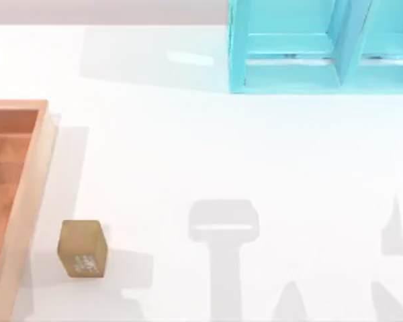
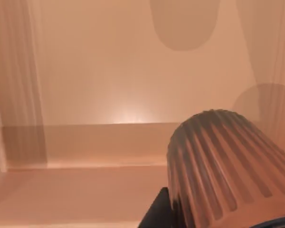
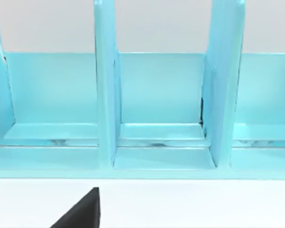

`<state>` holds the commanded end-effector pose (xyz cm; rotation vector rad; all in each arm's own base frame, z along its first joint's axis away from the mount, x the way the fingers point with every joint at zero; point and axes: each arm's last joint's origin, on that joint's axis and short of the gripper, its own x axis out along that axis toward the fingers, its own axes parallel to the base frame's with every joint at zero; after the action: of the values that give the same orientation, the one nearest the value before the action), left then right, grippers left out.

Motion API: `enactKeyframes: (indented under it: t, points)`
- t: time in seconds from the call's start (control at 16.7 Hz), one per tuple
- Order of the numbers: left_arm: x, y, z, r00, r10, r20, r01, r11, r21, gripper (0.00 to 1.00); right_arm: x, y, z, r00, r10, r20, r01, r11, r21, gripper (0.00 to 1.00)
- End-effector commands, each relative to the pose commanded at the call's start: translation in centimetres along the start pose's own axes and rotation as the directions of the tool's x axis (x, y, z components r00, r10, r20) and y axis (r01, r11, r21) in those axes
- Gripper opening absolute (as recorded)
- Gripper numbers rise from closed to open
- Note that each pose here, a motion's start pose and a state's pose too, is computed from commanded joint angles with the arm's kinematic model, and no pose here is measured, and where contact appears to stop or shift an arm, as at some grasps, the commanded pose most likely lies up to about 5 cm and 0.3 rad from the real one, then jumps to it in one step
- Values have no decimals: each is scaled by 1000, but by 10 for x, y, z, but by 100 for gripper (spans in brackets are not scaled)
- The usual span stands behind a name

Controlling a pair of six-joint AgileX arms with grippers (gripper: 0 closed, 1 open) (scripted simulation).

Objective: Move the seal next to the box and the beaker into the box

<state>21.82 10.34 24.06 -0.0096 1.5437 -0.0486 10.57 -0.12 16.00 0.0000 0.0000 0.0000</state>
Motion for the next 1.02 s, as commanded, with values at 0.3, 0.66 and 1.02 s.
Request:
enactKeyframes:
  t: [0.3, 0.66, 1.02]
  points:
    - [1, -1, 1, 1000, 2, -5, -2, 1000, 7, 0, 0, 0, 0, 1000, 0, 0, 0, 1000, 0, 100]
    - [20, -16, -11, 998, 61, 29, -63, 997, 48, 0, 0, 0, 0, 1000, 0, 0, 0, 1000, 0, 100]
    - [53, 1, -3, 1000, 18, 16, -18, 1000, 1, 0, 0, 0, 0, 1000, 0, 0, 0, 1000, 0, 100]
